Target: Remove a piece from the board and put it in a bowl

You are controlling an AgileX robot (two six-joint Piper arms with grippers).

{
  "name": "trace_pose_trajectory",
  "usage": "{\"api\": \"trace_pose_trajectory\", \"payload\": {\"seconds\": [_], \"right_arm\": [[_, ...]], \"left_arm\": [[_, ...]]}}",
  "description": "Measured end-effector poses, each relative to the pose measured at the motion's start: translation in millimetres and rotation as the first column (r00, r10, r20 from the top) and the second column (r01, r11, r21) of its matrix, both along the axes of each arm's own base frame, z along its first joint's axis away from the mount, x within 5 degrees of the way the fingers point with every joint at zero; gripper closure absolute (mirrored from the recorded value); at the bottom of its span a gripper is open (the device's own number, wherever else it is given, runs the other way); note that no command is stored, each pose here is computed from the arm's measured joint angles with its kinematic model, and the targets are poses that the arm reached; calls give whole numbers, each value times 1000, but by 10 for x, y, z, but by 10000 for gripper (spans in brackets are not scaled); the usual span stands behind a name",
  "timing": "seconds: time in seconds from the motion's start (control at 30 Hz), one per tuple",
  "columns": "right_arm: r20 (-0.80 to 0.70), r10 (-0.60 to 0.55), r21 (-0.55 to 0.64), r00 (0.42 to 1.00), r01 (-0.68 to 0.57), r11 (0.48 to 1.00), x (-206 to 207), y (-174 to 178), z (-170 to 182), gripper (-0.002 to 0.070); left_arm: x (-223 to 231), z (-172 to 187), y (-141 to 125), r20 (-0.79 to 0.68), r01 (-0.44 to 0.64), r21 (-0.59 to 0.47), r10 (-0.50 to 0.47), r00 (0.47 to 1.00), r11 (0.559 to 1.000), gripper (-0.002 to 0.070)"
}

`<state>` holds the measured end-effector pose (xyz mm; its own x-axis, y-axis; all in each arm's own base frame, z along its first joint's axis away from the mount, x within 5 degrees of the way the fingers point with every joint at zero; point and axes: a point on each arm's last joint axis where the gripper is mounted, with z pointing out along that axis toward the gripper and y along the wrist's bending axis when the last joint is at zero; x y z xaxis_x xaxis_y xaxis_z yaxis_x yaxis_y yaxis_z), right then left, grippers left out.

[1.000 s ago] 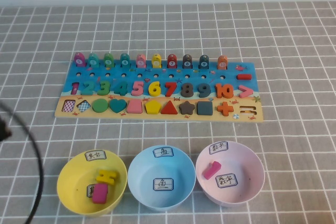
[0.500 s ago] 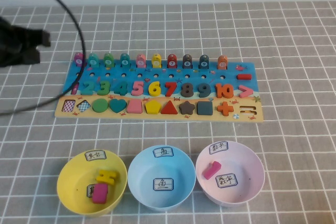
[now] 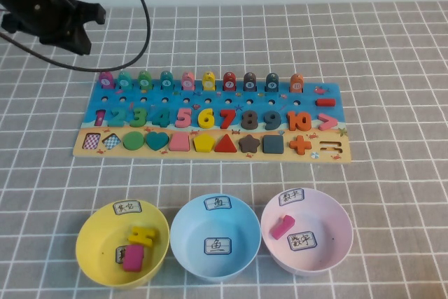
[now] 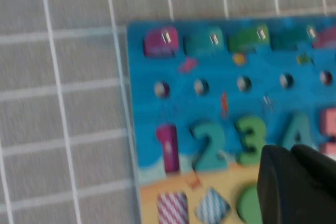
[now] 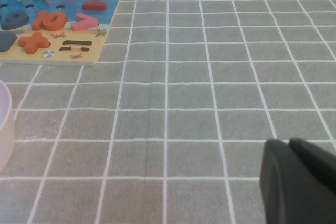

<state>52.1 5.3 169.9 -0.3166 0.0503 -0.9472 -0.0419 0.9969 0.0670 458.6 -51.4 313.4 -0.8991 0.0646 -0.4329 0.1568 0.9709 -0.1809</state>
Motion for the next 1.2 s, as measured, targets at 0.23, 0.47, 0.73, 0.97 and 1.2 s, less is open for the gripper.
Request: {"api": "trace_pose_trajectory", "payload": {"seconds": [0.23,0.47,0.73,0.97,1.2], "right_arm": [[0,0,0,1000,0,1000,0,0,0,694],[0,0,0,1000,0,1000,0,0,0,694],[0,0,0,1000,0,1000,0,0,0,694],[0,0,0,1000,0,1000,0,0,0,694],[0,0,0,1000,0,1000,0,0,0,694]], "left_arm": [[347,-304,4,6,-3,34,2,1000,999,679],[480,-728,13,-67,4,63,0,998,998,679],[528,-723,17,-27,15,75,-13,1000,997,679],[564,-586,-48,58,101,41,-104,993,994,580],[585,-568,-50,87,104,43,-108,990,994,368]]}}
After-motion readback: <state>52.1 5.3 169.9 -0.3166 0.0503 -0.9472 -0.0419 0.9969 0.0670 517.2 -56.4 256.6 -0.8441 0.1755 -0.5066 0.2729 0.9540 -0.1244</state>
